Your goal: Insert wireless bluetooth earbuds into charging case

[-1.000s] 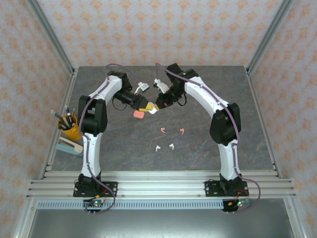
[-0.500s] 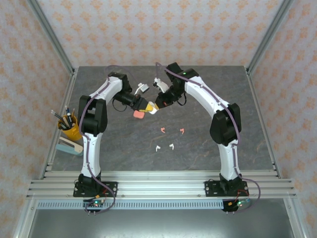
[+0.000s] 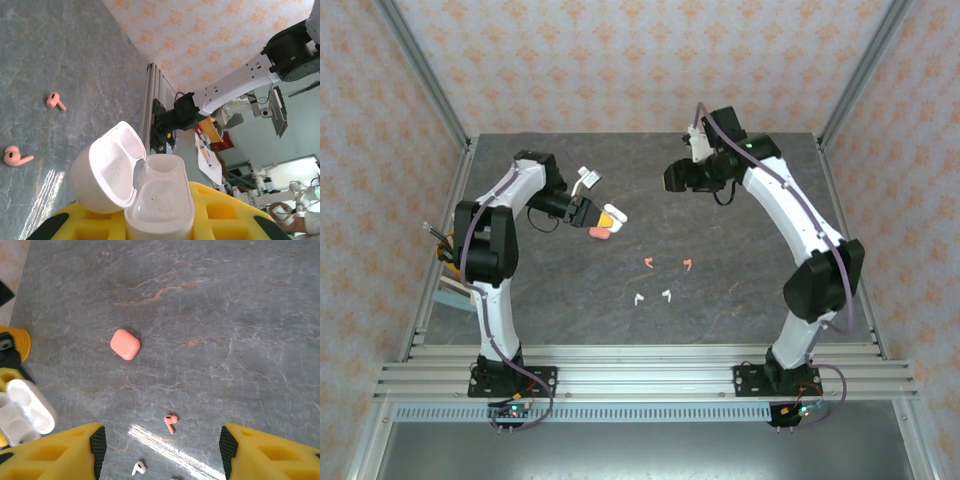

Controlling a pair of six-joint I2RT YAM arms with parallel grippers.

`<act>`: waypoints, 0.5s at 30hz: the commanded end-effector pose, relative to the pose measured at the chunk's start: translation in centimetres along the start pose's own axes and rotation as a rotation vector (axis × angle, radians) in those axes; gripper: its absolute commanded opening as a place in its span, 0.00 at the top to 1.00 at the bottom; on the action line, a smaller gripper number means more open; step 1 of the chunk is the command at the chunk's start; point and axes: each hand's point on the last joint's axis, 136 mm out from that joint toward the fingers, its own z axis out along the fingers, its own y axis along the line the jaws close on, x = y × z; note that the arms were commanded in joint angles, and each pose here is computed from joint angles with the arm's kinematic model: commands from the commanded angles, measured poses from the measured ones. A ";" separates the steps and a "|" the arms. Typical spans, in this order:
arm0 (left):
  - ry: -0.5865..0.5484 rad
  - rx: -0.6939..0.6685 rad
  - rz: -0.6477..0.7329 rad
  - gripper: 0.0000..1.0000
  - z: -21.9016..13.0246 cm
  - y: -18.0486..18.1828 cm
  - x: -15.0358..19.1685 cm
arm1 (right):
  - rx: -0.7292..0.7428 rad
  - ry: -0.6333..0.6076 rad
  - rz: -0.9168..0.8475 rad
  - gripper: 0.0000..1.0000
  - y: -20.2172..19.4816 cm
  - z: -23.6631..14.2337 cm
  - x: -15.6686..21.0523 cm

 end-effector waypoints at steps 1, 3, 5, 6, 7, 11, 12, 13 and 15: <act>-0.142 0.086 -0.055 1.00 -0.5 -4.5 -2.1 | 0.084 -0.052 0.180 0.37 -1.8 0.0 1.1; -0.150 0.079 -0.033 1.00 -0.9 -4.9 -2.3 | 0.079 -0.066 0.234 0.37 -2.1 0.0 2.2; -0.163 0.070 -0.009 1.00 -1.4 -5.5 -2.9 | 0.091 -0.084 0.291 0.37 -2.6 -0.1 3.1; -0.167 0.066 -0.001 1.00 -1.7 -5.7 -3.2 | 0.091 -0.090 0.309 0.37 -2.8 -0.1 3.4; -0.172 0.062 0.005 1.00 -2.0 -5.9 -3.6 | 0.096 -0.100 0.335 0.37 -3.0 -0.2 3.8; -0.177 0.056 0.020 1.00 -2.5 -5.7 -5.9 | 0.091 -0.142 0.409 0.37 -3.1 -0.5 4.3; -0.175 0.057 0.021 1.00 -2.5 -5.5 -6.4 | 0.089 -0.152 0.420 0.37 -3.1 -0.6 4.2; -0.171 0.059 0.022 1.00 -2.5 -5.5 -7.1 | 0.094 -0.163 0.433 0.37 -3.1 -0.7 4.2; -0.156 0.067 0.031 1.00 -2.0 -5.5 -8.2 | 0.093 -0.175 0.446 0.37 -3.0 -0.8 3.9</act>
